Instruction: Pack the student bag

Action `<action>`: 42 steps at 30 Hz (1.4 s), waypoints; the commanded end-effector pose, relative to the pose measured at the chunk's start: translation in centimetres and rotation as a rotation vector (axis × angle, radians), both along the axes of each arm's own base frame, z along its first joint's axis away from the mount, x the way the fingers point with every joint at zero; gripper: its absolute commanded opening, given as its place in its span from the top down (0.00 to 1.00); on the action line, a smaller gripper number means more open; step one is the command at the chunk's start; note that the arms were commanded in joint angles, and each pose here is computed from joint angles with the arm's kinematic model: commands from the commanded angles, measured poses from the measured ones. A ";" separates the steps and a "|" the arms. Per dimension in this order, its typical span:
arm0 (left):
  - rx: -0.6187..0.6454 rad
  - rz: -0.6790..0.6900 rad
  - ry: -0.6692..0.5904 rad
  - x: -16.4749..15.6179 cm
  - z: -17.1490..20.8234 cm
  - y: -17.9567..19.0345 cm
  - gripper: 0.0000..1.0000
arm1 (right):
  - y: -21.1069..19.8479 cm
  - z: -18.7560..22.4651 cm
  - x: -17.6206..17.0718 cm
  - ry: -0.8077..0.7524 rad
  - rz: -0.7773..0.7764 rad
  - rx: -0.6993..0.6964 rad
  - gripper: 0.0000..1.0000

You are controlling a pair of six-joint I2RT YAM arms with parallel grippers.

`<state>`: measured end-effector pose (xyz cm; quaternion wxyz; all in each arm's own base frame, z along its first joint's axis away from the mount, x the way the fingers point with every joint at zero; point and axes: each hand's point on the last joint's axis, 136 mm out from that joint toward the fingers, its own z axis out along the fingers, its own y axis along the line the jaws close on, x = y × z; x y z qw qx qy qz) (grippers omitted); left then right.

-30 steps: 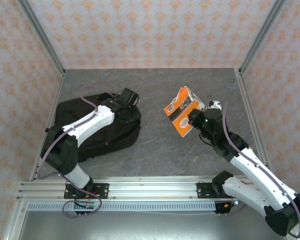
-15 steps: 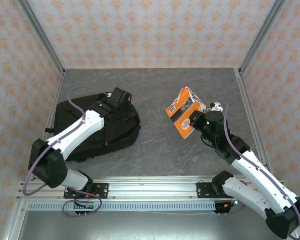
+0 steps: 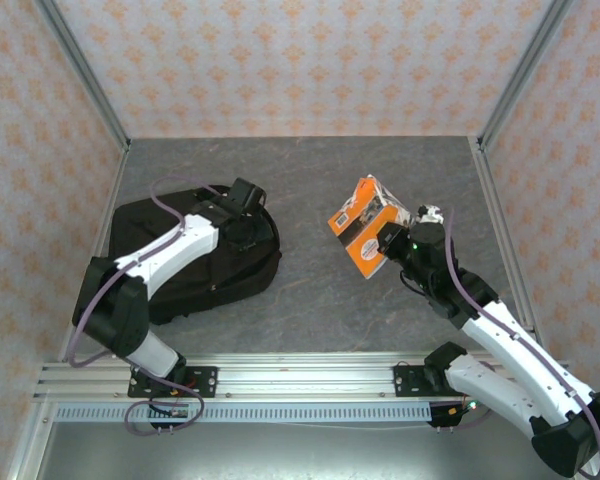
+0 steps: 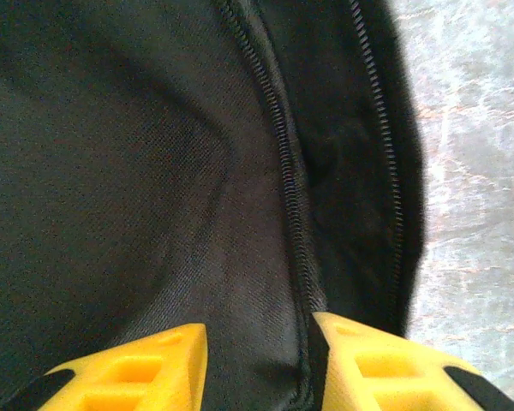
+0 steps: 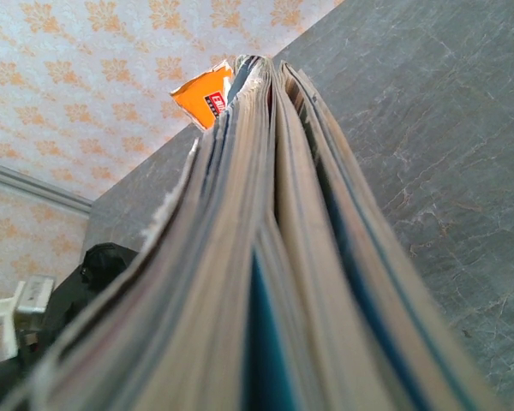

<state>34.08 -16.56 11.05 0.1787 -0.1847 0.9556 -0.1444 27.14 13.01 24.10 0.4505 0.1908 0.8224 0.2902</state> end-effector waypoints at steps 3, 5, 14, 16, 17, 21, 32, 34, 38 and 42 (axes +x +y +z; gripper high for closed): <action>-0.029 -0.078 0.023 0.4 0.1 -1.5 0.60 | 0.0 1.8 0.4 -0.067 -0.006 0.029 1.00; -0.033 -0.096 0.047 0.3 -0.6 -2.0 0.58 | -0.1 1.8 0.3 -0.068 -0.008 0.025 1.00; 0.095 -0.209 0.214 -0.4 -5.1 -2.0 0.57 | -0.1 2.3 0.4 -0.076 -0.006 0.017 1.00; 0.165 -0.245 0.237 -0.7 -5.7 -1.4 0.69 | -0.3 2.4 0.3 -0.079 -0.008 0.013 1.00; 0.197 -0.266 0.237 -0.8 -5.8 -1.2 0.77 | -0.4 2.5 0.2 -0.083 -0.010 0.011 1.00; 0.264 -0.309 0.198 -0.6 -4.4 -0.5 1.00 | -0.8 2.6 0.0 -0.095 -0.018 0.001 1.00; 0.278 -0.249 -0.071 -1.3 6.6 2.0 1.00 | -0.3 2.8 -0.3 -0.102 0.022 -0.012 1.00; 0.265 -0.248 -0.093 -2.0 7.7 2.2 1.00 | 0.7 3.4 -0.3 -0.120 0.077 0.009 1.00; 0.252 -0.231 -0.161 -3.4 10.5 3.3 1.00 | 3.7 5.4 -0.9 -0.155 0.240 0.056 1.00; 0.242 -0.218 -0.261 -4.7 13.9 4.5 1.00 | 6.1 7.5 -1.3 -0.161 0.364 0.103 1.00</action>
